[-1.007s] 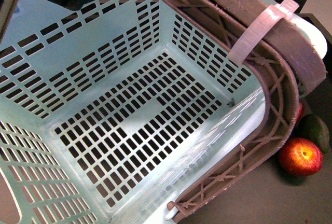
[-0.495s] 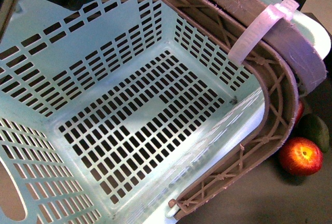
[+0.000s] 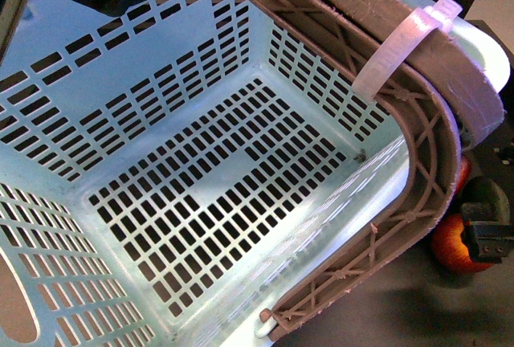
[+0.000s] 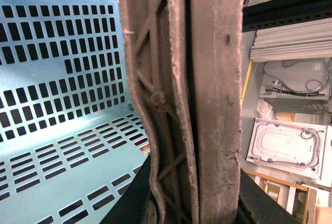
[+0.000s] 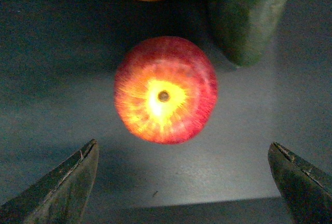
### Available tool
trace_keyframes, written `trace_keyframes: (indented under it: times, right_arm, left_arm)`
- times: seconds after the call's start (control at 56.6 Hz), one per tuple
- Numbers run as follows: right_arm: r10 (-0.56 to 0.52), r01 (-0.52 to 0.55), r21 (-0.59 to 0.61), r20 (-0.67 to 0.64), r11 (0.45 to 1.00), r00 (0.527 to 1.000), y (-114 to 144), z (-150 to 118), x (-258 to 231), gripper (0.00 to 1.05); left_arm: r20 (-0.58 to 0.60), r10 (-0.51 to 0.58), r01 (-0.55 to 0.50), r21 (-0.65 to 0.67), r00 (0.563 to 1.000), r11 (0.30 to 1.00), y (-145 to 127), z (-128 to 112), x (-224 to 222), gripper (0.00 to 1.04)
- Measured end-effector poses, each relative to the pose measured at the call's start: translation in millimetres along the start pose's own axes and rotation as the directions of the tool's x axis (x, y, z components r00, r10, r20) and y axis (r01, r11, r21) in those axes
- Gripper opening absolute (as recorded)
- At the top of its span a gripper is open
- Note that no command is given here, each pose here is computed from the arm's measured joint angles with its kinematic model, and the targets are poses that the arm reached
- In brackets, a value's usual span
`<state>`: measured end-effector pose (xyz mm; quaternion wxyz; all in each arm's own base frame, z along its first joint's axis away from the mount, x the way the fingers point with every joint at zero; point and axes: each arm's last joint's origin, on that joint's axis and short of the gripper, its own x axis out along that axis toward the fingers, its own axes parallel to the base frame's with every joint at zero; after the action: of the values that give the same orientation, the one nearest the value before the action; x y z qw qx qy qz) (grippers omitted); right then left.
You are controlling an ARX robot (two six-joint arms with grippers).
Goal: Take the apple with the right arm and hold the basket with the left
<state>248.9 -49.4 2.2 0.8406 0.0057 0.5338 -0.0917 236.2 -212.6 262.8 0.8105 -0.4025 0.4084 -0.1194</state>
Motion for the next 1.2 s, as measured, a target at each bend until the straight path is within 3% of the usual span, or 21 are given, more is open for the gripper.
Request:
trace_keyframes:
  times: [0.23,0.813,0.972,1.201]
  right_arm:
    - [0.02,-0.022,-0.036,-0.069,0.999,0.997,13,5,32,0.96]
    - [-0.006,0.008,0.012,-0.105,1.0,0.994,6,13,62,0.96]
    - [-0.005,0.007,0.022,-0.105,1.0,0.994,5,11,63,0.8]
    - [0.012,-0.01,0.025,-0.092,1.0,0.996,1,5,55,0.74]
  left_arm:
    - [0.0,0.0,0.0,0.0,1.0,1.0,0,0,0,0.19]
    - [0.0,0.0,0.0,0.0,1.0,1.0,0,0,0,0.19]
    - [0.0,0.0,0.0,0.0,1.0,1.0,0,0,0,0.19]
    - [0.0,0.0,0.0,0.0,1.0,1.0,0,0,0,0.19]
